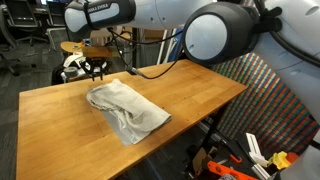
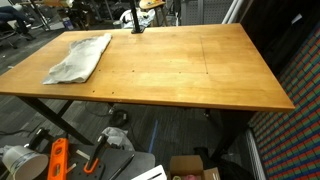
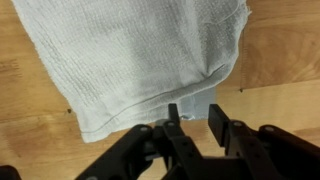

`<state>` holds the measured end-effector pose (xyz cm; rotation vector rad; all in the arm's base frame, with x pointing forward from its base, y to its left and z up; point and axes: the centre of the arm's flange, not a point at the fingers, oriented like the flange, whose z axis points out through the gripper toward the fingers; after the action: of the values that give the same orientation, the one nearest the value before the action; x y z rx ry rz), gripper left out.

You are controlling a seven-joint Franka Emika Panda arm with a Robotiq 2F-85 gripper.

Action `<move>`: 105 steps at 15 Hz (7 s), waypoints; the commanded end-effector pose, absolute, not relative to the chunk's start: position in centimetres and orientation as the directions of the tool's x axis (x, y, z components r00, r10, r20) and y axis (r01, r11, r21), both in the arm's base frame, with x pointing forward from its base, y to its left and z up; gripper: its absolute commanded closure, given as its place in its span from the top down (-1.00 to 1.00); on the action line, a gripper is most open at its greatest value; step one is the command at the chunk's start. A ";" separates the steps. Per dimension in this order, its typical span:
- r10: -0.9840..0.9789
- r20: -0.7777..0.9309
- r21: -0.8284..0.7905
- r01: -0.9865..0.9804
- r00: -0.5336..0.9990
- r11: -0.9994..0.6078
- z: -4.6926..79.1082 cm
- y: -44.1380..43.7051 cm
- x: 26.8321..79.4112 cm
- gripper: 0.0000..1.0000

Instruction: Fold the white towel in half from right to left

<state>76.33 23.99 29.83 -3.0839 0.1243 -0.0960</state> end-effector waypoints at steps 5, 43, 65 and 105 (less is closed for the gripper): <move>-0.017 -0.030 0.006 -0.017 0.999 -1.000 26.1 22.1 77.8 0.98; -0.119 0.058 0.040 -0.121 0.991 -0.992 22.6 5.9 78.6 1.00; 0.311 -0.047 -0.287 0.285 0.949 -0.914 27.0 10.5 64.6 1.00; 0.356 0.090 -0.062 0.362 0.930 -0.930 25.4 11.6 60.0 1.00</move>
<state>60.20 11.56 23.14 -2.9778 -0.5515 -0.1050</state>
